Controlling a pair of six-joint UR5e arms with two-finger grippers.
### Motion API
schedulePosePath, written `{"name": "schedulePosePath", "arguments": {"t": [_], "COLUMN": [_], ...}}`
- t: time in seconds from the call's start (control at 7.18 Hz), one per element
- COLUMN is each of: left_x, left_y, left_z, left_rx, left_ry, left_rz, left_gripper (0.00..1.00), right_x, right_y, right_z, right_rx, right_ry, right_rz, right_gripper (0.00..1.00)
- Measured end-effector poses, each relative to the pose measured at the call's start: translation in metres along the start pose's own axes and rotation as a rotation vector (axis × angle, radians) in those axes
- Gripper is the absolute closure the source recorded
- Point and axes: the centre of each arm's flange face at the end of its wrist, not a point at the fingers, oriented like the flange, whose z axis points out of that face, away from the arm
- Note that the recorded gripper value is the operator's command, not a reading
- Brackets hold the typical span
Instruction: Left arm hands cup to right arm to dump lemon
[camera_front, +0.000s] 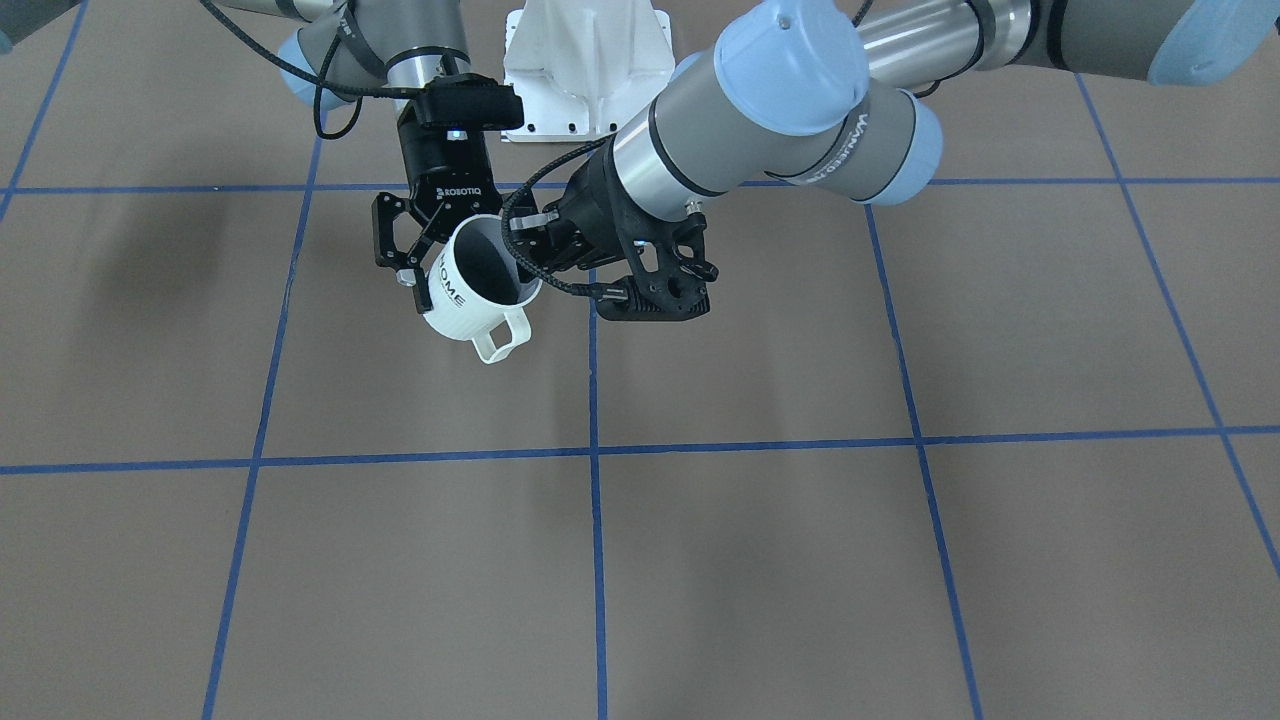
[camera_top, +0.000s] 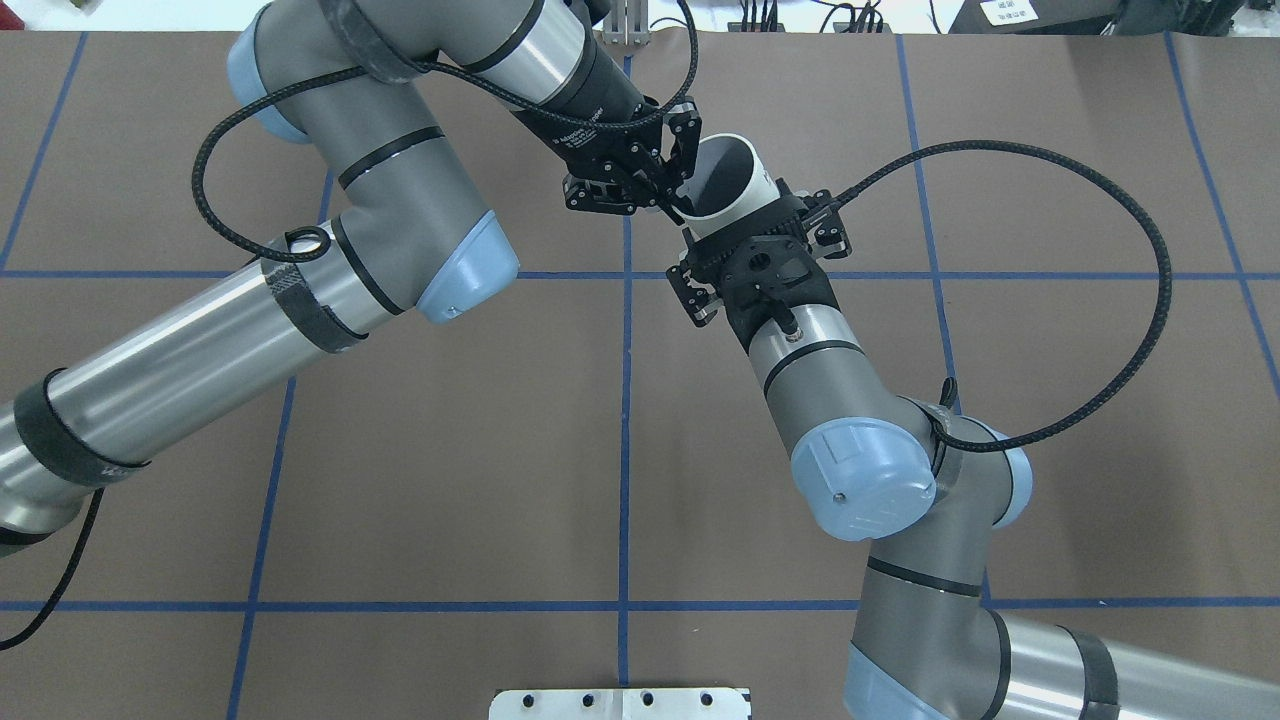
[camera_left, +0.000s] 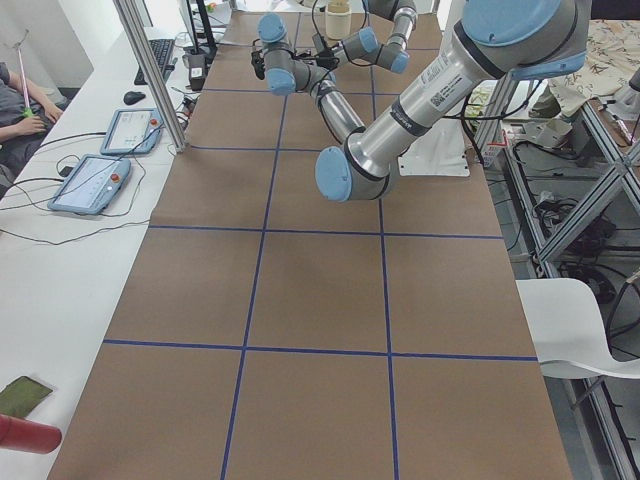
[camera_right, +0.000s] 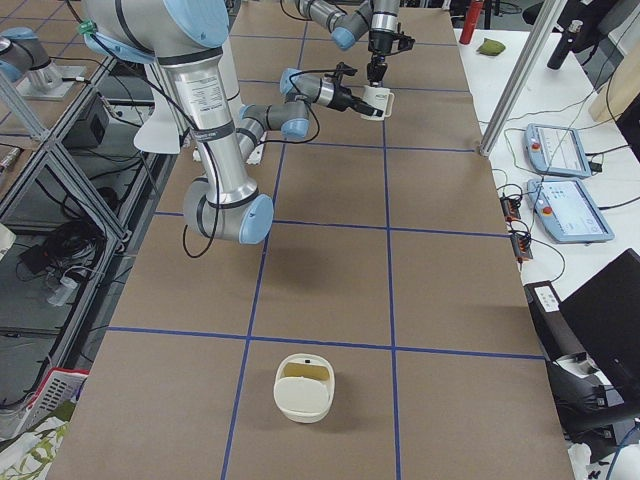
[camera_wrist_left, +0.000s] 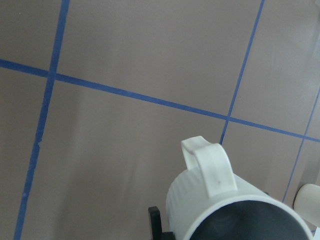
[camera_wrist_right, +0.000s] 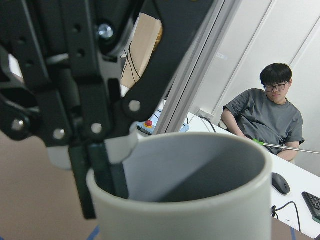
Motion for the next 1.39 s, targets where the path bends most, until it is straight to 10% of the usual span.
{"name": "schedulePosePath", "arguments": {"t": [0.56, 1.39], "left_x": [-0.004, -0.11], "left_y": [-0.025, -0.159], "left_z": [-0.029, -0.164], "left_rx": [0.048, 0.196], "left_ry": [0.005, -0.041], "left_rz": [-0.016, -0.133], "left_gripper": [1.0, 1.0], "right_x": [0.003, 0.031], "right_y": [0.003, -0.004], "right_z": [0.001, 0.025], "right_rx": [-0.003, -0.051], "right_ry": [0.003, 0.002], "right_rz": [-0.002, 0.011], "right_gripper": [0.0, 0.0]}}
